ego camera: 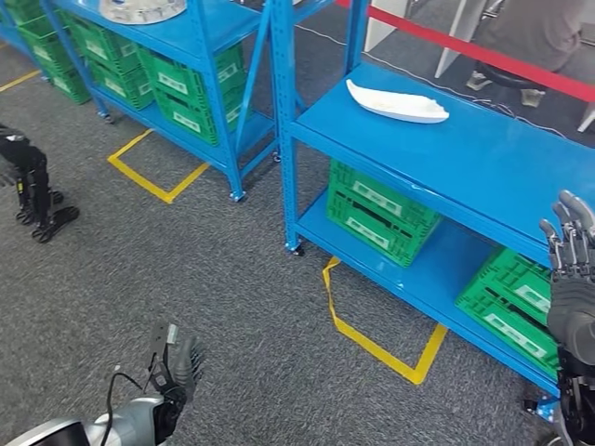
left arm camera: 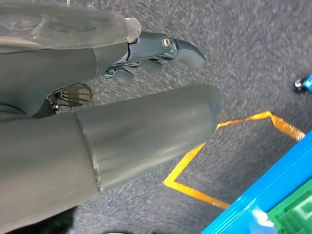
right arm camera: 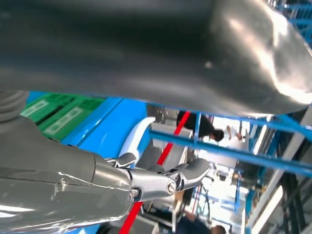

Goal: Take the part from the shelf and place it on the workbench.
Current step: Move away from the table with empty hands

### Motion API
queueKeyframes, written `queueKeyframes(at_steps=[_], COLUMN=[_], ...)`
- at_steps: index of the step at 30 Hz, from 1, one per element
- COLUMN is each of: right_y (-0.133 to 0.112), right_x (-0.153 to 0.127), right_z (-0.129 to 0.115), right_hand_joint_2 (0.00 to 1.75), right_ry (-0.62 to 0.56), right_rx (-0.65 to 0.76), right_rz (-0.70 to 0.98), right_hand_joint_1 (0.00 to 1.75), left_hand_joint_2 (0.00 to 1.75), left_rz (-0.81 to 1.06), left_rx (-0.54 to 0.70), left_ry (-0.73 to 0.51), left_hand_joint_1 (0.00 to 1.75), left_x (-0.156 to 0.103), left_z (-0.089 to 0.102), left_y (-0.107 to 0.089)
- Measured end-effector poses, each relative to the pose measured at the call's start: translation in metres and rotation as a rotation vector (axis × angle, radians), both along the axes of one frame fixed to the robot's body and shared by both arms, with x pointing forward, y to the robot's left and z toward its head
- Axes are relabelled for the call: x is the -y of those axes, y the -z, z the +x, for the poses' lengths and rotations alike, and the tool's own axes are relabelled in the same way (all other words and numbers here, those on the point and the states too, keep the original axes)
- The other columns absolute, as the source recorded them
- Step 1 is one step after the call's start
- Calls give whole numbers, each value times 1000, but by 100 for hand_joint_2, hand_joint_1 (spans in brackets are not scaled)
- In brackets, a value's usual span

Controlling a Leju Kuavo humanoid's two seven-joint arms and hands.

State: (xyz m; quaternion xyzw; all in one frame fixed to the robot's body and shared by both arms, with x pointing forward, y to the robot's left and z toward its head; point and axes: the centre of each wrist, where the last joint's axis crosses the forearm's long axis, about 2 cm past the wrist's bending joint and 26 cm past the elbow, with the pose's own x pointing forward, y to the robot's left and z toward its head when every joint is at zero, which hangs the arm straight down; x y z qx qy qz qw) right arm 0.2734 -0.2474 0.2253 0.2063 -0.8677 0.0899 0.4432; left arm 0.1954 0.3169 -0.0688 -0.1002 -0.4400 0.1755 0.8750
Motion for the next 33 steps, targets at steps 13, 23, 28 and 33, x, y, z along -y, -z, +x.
queueKeyframes(at_steps=[13, 23, 28, 33], right_y=[-8, -4, -1, -1], right_x=[-2, -4, -5, -5], right_z=[7, 6, 6, 7], right_hand_joint_2=[0, 0, 0, 0], right_ry=[-13, -18, -18, -11], right_rx=[5, -6, -13, -8], right_rz=[4, 5, 0, -24], right_hand_joint_1=[0, 0, 0, 0], left_hand_joint_2=[0, 0, 0, 0], left_rz=[1, -3, -1, -1], left_rx=[0, 10, 6, 9], left_ry=[-6, -11, -12, -12], left_hand_joint_1=[0, 0, 0, 0], left_x=[0, 0, -1, 0], left_z=[-4, -2, -5, -4], left_y=[2, 1, 2, 2])
